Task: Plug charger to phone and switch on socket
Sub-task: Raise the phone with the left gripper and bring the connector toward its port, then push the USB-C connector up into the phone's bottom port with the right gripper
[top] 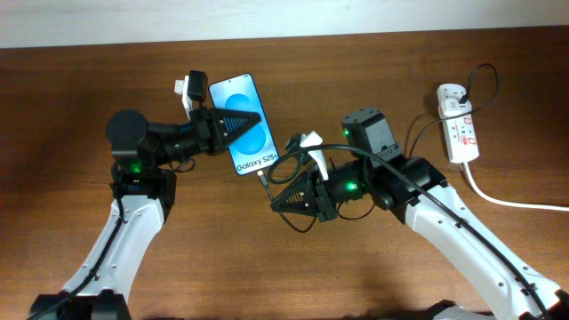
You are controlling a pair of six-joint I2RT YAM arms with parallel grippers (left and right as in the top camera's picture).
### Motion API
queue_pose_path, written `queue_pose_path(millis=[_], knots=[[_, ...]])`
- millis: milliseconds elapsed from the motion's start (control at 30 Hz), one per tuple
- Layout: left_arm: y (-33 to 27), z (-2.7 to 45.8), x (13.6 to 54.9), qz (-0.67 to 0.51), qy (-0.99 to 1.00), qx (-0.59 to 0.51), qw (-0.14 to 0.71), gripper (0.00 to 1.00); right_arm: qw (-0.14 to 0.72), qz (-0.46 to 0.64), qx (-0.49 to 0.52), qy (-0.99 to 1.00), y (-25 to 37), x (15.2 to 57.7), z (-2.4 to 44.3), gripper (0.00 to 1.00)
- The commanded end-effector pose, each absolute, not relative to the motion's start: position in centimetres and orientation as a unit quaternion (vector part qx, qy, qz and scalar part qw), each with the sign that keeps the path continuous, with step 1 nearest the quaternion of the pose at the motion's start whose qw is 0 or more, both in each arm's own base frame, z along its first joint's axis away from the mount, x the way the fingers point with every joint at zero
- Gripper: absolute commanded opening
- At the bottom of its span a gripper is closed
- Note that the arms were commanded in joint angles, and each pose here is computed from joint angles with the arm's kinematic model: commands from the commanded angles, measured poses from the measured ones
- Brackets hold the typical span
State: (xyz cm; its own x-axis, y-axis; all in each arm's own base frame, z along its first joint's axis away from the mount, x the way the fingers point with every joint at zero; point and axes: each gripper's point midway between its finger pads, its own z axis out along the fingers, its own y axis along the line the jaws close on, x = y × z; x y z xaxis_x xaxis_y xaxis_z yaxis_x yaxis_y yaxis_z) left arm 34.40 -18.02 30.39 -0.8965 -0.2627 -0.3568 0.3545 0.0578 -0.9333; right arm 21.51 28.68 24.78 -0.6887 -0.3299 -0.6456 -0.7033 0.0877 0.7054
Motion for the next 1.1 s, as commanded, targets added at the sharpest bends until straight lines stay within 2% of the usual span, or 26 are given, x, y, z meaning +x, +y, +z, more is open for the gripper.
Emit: queue_pose_path(millis=[0, 200, 833, 1067], knots=[[-18.0, 31.0, 34.3, -0.687, 0.689, 0.042, 0.227, 0.0, 0.172, 0.565, -0.364, 0.72, 28.9, 21.8, 24.9, 0.04], [-18.0, 29.6, 34.5, -0.686, 0.702, 0.003, 0.189, 0.0, 0.169, 0.562, -0.356, 0.727, 28.9, 21.9, 24.8, 0.04], [-19.4, 29.6, 33.7, -0.682, 0.701, 0.049, 0.205, 0.0, 0.212, 0.555, -0.345, 0.727, 29.4, 23.9, 25.8, 0.04], [-19.7, 29.6, 32.0, -0.686, 0.697, 0.097, 0.184, 0.0, 0.211, 0.55, -0.342, 0.732, 29.4, 24.0, 25.6, 0.13]])
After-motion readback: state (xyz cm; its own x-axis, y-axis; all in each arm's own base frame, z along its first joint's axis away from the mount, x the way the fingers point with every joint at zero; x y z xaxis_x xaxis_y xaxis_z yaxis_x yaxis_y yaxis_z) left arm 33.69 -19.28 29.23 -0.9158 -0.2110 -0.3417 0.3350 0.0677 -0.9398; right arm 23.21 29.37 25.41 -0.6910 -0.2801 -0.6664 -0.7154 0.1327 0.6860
